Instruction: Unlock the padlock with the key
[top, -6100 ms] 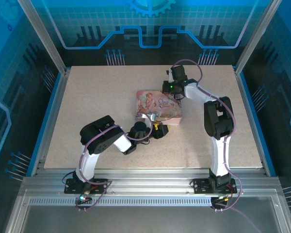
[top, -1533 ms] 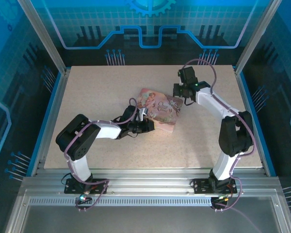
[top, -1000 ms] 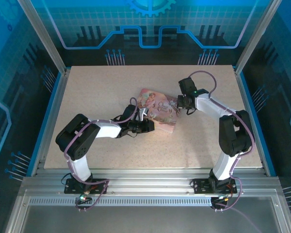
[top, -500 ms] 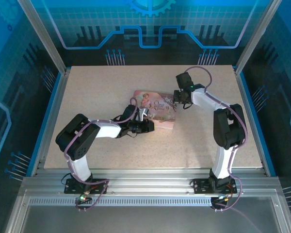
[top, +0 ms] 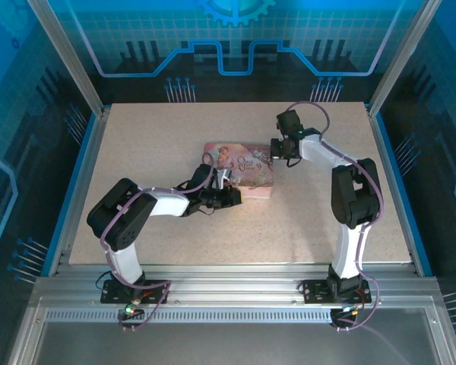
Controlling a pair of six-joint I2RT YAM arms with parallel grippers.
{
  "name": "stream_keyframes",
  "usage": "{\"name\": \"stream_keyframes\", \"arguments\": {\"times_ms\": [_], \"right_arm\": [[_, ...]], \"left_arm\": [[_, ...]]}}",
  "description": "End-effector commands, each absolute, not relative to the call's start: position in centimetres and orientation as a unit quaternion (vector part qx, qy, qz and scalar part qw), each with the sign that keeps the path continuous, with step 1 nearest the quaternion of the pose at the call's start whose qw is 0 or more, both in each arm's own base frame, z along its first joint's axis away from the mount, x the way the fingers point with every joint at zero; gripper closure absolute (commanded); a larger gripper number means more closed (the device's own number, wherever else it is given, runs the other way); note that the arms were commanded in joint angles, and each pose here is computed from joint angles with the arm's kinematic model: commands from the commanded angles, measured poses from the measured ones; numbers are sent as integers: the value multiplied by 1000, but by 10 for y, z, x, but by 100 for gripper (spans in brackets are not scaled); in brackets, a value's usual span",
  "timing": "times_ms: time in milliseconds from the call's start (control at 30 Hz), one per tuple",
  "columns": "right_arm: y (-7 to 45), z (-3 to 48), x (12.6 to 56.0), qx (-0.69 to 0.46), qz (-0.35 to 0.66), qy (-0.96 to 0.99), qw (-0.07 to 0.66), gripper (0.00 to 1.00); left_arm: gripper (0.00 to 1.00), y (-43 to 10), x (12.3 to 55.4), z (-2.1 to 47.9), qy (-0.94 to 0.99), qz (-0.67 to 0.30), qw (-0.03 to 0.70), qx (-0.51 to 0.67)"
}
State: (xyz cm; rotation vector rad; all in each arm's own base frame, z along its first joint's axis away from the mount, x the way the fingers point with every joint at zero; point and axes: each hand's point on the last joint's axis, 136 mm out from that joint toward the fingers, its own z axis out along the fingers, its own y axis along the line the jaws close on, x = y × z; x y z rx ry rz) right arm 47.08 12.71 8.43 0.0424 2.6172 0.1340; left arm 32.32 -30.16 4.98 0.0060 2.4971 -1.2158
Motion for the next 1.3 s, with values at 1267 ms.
{"name": "stream_keyframes", "arguments": {"times_ms": [1267], "right_arm": [[190,147,292,64,464,811,352,100]], "left_arm": [[88,-329,338,76,856,-492,133,-89]]}}
